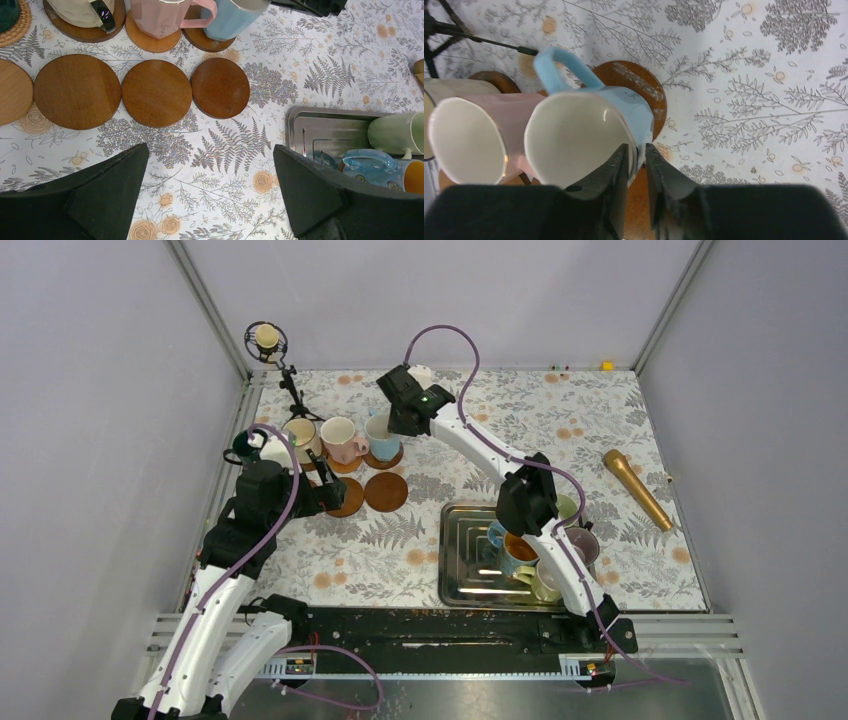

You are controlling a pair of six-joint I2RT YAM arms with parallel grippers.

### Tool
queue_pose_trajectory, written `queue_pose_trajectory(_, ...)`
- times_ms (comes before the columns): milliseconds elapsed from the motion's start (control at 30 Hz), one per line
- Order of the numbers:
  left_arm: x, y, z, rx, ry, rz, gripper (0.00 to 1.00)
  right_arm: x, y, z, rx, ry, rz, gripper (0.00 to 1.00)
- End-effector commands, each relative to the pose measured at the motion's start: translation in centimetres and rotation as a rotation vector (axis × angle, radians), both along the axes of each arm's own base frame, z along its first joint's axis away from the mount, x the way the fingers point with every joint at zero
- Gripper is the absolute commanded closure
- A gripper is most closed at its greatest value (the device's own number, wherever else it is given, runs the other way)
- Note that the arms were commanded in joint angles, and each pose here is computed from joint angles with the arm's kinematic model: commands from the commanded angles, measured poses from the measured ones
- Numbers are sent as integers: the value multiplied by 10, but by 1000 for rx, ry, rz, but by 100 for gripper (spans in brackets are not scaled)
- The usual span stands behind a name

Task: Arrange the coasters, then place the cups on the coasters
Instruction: Place the cup on the coaster.

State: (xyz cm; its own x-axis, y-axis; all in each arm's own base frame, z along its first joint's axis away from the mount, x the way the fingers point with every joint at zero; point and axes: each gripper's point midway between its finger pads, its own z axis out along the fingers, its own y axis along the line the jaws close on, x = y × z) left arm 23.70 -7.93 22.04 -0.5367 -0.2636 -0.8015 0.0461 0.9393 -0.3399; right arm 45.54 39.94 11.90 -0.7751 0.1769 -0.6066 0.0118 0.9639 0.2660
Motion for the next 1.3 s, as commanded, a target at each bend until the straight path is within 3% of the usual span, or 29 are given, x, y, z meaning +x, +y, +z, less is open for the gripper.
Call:
queue_pose_trajectory(0, 4, 2, 20, -5, -59, 19, 1, 20, 15, 44, 121, -106, -29, 70)
queue_pose_trajectory(200, 5, 3, 19, -1, -58, 22, 1, 20, 18, 64, 166, -127, -16, 66)
queue_pose_trajectory(433, 6, 11, 15, 6, -39, 75, 1, 11, -2, 132, 207, -207, 8, 58)
queue_pose_trajectory(633, 8, 14, 4, 24, 5, 96, 1, -26, -32, 159, 158, -209, 88, 53)
queue_pose_trajectory(800, 5, 1, 6, 1, -12, 18, 1, -72, -70, 169, 113, -203, 145, 49)
queue_pose_trajectory(967, -3, -28, 8, -32, -26, -131, 3, -124, -118, 149, 81, -203, 177, 43)
queue_pose_trajectory(1200, -13, -52, 5, -137, 9, -220, 7, -201, -192, 79, 8, -125, 164, 33)
queue_pose_trajectory(1267, -17, -64, 2, -192, 37, -270, 8, -217, -211, 73, 9, -136, 141, 20)
